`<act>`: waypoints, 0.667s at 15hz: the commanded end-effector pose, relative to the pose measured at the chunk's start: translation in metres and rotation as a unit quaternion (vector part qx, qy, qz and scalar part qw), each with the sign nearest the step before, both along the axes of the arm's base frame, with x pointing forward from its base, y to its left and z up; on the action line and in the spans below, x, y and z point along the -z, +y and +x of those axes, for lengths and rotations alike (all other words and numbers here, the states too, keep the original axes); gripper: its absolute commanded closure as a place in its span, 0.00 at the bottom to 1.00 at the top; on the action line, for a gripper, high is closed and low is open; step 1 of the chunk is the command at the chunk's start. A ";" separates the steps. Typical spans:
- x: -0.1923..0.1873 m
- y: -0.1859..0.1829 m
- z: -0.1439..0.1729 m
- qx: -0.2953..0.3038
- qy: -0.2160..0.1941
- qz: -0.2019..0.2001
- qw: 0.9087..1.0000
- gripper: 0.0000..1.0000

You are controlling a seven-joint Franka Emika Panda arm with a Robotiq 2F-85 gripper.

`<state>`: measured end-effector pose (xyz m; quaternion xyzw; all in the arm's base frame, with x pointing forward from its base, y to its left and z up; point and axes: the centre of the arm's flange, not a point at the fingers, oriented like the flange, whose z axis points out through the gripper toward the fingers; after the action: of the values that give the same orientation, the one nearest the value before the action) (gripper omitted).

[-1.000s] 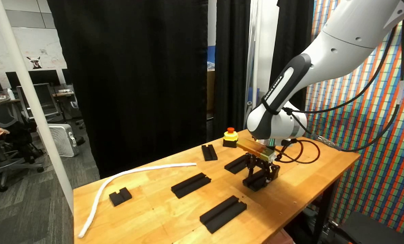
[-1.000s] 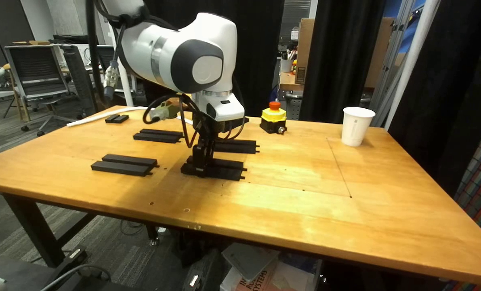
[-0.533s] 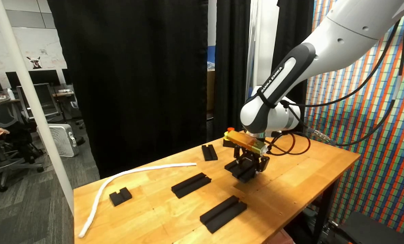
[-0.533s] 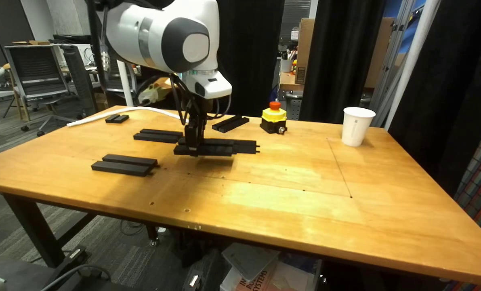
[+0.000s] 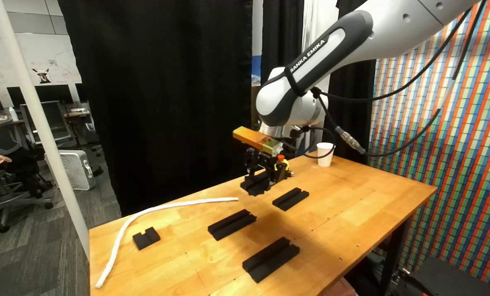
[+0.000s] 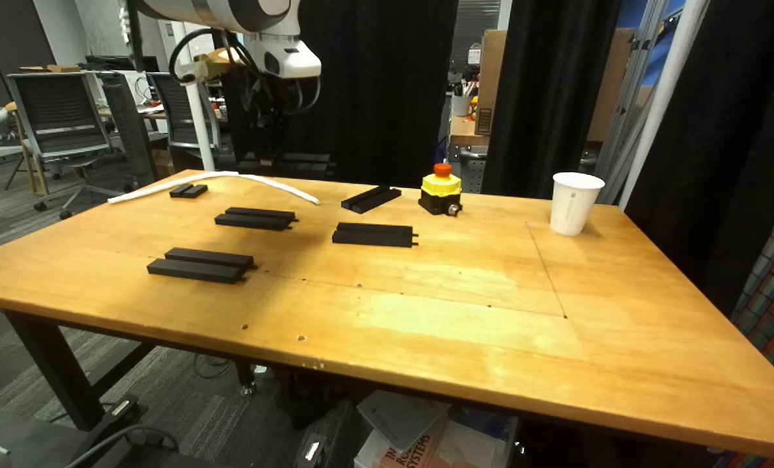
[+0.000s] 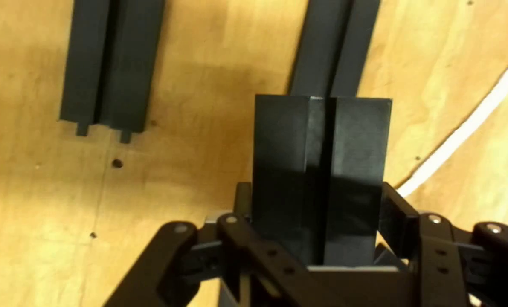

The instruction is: Attach some of the black objects at their width to make one long black strip

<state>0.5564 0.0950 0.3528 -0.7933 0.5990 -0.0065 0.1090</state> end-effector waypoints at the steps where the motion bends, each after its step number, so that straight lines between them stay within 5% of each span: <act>1: -0.015 0.036 0.075 0.016 -0.021 0.031 0.999 0.54; 10: 0.000 0.139 0.150 0.070 0.001 0.160 0.985 0.54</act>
<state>0.6680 0.1985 0.3482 -0.7426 0.6372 0.0466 0.2009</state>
